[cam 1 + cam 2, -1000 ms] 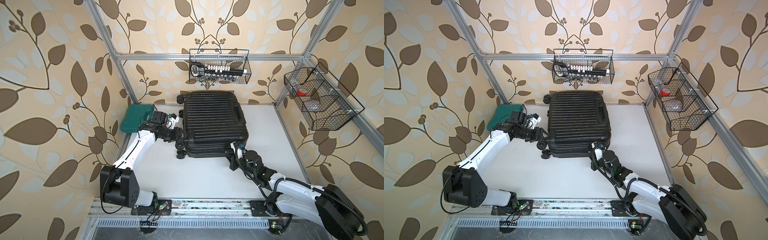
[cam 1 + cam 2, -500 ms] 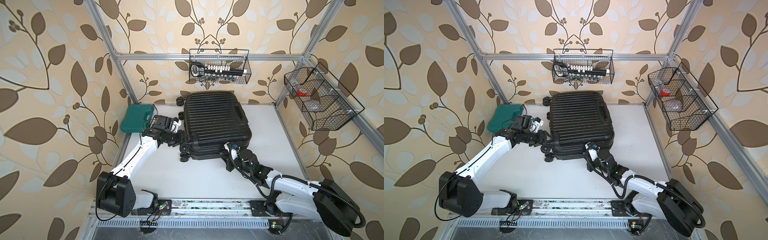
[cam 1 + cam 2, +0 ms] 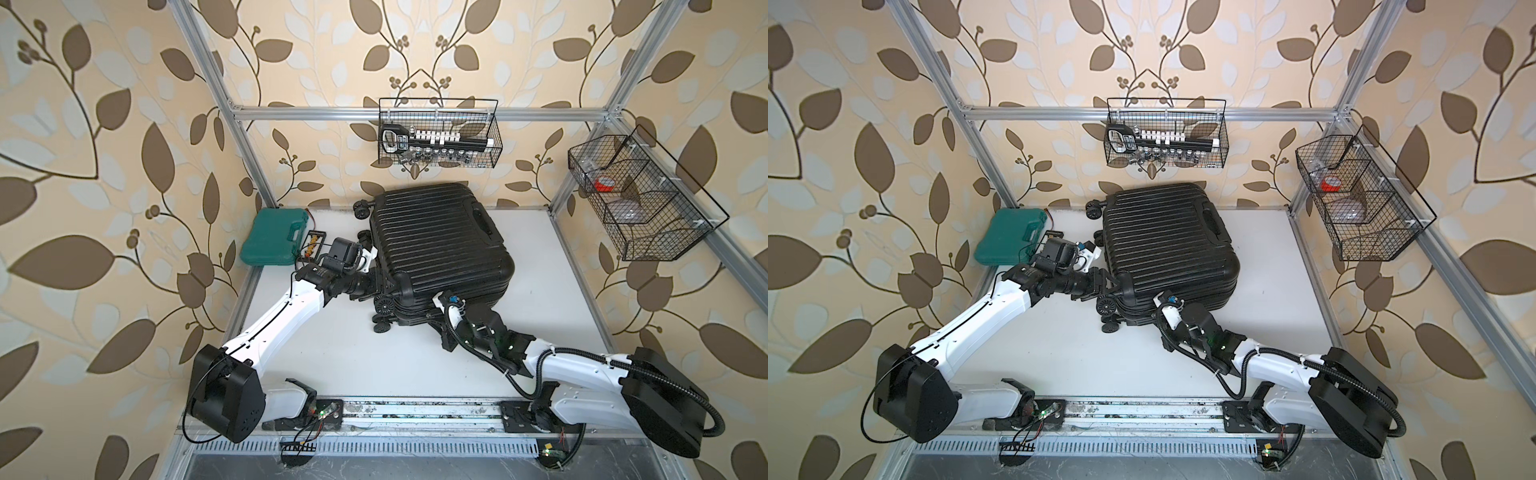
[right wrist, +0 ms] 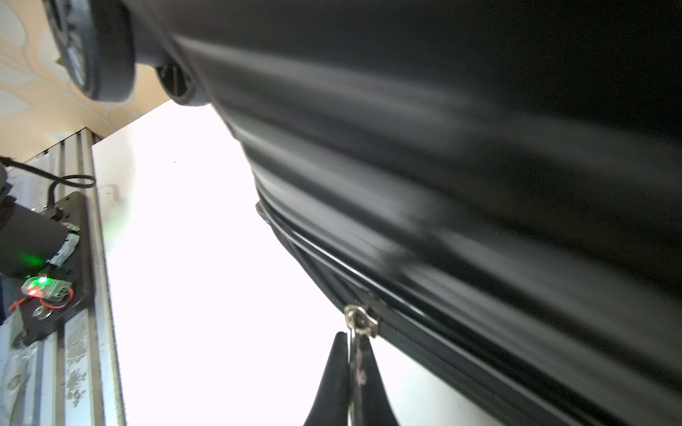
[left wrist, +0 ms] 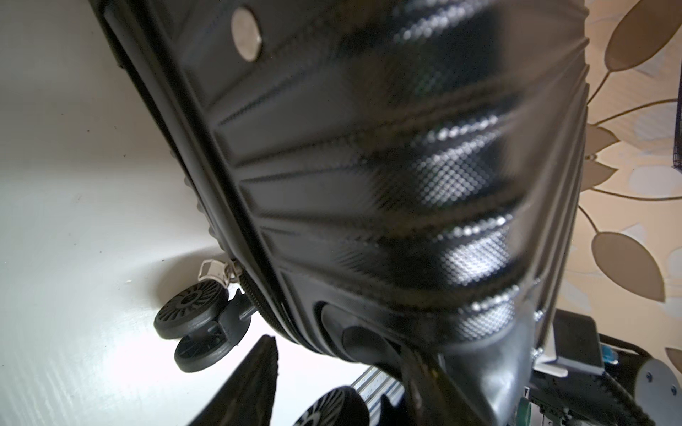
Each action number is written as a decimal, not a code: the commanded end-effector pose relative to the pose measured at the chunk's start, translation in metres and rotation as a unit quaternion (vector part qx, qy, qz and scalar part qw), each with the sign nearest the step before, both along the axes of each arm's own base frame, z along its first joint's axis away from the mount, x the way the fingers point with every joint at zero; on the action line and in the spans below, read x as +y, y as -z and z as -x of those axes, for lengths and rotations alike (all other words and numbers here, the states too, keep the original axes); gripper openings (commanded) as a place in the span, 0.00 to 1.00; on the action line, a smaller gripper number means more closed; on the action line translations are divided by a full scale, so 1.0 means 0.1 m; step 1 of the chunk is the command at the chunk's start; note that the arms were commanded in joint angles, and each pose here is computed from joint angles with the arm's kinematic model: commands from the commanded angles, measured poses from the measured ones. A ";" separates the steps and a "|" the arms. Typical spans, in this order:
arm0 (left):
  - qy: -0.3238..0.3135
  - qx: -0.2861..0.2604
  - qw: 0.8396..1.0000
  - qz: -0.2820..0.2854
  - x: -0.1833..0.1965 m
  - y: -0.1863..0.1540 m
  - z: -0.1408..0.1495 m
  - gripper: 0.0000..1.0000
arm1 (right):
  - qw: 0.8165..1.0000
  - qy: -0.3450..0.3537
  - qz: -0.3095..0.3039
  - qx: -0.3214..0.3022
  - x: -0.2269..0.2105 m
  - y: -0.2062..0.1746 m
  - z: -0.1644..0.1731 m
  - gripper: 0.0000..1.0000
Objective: Close the suitcase zippers
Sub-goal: Zip the zipper on the suitcase.
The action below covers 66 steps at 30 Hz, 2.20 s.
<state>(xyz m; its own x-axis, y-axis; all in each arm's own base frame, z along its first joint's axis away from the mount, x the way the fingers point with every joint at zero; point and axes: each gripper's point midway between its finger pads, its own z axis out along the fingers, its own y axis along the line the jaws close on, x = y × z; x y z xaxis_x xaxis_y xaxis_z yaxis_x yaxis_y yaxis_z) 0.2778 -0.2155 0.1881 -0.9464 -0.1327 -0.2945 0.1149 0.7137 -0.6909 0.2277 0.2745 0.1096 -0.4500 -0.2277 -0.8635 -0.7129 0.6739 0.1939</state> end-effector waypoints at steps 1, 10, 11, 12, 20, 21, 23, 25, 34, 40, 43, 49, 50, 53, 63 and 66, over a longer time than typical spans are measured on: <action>0.008 0.001 1.000 0.009 -0.13 0.03 0.06 0.56 | 0.997 -0.057 -0.048 -0.034 0.34 -0.37 0.11 0.00; 0.017 0.003 1.000 0.020 -0.26 0.09 0.07 0.55 | 0.992 -0.101 -0.058 -0.040 0.68 -0.43 0.32 0.00; 0.020 0.004 1.000 0.020 -0.27 0.10 0.08 0.55 | 0.993 -0.099 -0.058 -0.041 0.69 -0.43 0.32 0.00; 0.023 0.004 0.999 0.022 -0.28 0.09 0.09 0.55 | 0.993 -0.096 -0.056 -0.040 0.69 -0.43 0.30 0.00; 0.030 -0.041 0.998 -0.048 -0.10 -0.07 0.03 0.71 | 0.999 -0.021 -0.004 -0.044 0.39 -0.18 0.15 0.00; 0.030 -0.050 0.997 -0.058 -0.06 -0.10 0.01 0.72 | 0.999 -0.014 -0.002 -0.044 0.34 -0.16 0.14 0.00; 0.030 -0.069 0.994 -0.082 0.03 -0.19 -0.06 0.74 | 0.999 0.000 0.000 -0.045 0.23 -0.13 0.13 0.00; 0.031 -0.087 0.990 -0.108 0.13 -0.27 -0.13 0.75 | 0.999 0.013 0.003 -0.046 0.13 -0.12 0.12 0.00; -0.001 -0.191 0.956 -0.222 0.87 -0.59 -0.67 0.77 | 0.997 0.058 0.000 -0.045 -0.32 -0.09 0.03 0.00; 0.034 -0.290 0.923 -0.252 1.24 -0.74 -1.17 0.78 | 0.997 0.067 0.002 -0.043 -0.41 -0.08 0.00 0.00; 0.077 -0.337 0.899 -0.267 1.28 -0.71 -1.45 0.80 | 0.997 0.064 0.000 -0.041 -0.40 -0.08 0.00 0.00; 0.155 -0.414 0.855 -0.271 1.14 -0.65 -1.95 0.83 | 0.997 0.060 -0.004 -0.038 -0.38 -0.09 0.00 0.00; 0.159 -0.415 0.854 -0.271 1.13 -0.61 -2.07 0.83 | 0.998 0.060 -0.005 -0.037 -0.38 -0.09 0.00 0.00; 0.162 -0.407 0.858 -0.268 1.15 -0.51 -2.37 0.82 | 0.998 0.057 -0.009 -0.033 -0.37 -0.10 0.01 0.00; 0.209 -0.403 0.847 -0.277 1.13 -0.15 -2.80 0.80 | 0.998 0.056 -0.016 -0.023 -0.37 -0.13 0.05 0.00; 0.233 -0.412 0.840 -0.266 1.09 -0.11 -2.79 0.79 | 0.998 0.056 -0.015 -0.020 -0.38 -0.13 0.06 0.00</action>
<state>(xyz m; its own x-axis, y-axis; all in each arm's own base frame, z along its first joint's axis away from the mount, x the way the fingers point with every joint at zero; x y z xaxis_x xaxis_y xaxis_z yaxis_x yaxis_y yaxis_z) 0.5563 -0.1015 0.1781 -0.4047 0.5231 -0.7501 0.6957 0.7084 0.1186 0.2237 0.2387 0.1232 -0.4193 -0.1551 -0.8945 -0.6468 0.7425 0.1744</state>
